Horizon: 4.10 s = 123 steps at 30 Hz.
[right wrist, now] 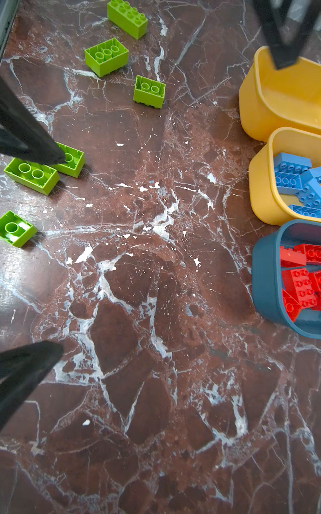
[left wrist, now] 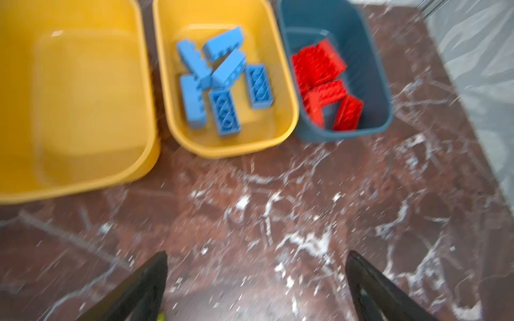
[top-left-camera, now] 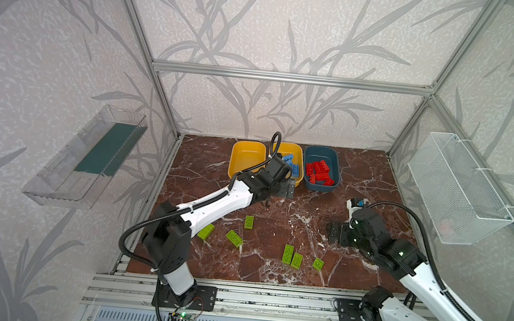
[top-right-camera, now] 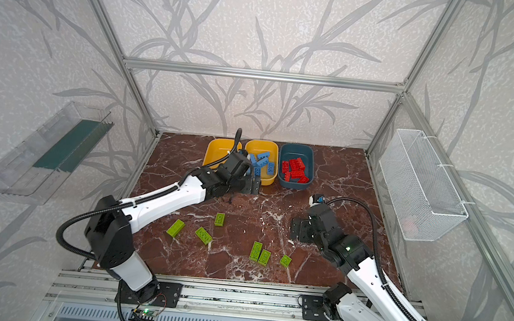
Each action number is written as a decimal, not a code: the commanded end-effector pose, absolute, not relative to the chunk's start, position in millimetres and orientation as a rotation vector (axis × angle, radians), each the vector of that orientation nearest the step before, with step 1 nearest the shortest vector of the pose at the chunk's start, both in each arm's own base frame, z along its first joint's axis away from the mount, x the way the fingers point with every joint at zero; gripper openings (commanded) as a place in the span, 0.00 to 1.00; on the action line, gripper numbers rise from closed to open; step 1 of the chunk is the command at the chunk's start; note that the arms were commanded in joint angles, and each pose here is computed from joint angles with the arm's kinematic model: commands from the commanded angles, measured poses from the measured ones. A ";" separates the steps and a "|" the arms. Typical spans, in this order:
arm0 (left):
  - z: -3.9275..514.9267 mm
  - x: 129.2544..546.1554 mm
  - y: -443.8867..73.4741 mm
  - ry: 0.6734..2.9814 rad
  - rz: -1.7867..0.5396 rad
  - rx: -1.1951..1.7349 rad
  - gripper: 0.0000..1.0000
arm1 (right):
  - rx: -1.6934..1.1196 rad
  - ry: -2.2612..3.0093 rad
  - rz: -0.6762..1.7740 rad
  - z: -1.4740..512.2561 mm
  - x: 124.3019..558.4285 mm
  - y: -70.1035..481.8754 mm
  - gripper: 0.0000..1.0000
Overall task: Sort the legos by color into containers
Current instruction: 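Grasp a lime-green brick with the left gripper, then carry the green brick into the large yellow tub with the left gripper, then return the left gripper and grasp another lime-green brick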
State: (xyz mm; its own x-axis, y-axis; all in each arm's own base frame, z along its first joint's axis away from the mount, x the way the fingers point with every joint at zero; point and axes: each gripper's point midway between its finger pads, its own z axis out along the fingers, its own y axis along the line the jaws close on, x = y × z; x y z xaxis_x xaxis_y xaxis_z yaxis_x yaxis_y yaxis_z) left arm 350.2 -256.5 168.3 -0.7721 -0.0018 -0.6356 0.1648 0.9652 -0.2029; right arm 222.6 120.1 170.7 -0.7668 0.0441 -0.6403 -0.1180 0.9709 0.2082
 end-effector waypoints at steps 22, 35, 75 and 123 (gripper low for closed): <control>107.0 270.9 -141.3 2.489 -0.094 -0.095 0.99 | -0.267 2.444 0.361 192.0 214.9 217.1 0.99; 69.2 285.2 -156.6 2.595 -0.040 -0.029 0.99 | -0.213 2.457 0.371 171.7 213.5 214.4 0.99; 144.7 460.7 -156.4 2.522 0.039 -0.205 0.31 | -0.136 2.459 0.520 140.4 221.7 185.8 0.99; 89.5 243.1 -100.3 2.560 -0.253 -0.609 0.69 | -0.223 2.443 0.541 163.0 223.8 200.4 0.99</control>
State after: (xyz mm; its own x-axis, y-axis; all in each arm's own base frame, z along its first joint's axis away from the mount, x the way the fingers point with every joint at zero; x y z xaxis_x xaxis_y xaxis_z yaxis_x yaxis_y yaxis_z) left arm 245.1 -98.8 91.3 -0.8105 -0.4019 -0.4260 -0.3328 0.9146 -0.2298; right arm 224.6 201.9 154.9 -0.8032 -0.0300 -0.5949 -0.2879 0.8939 0.3436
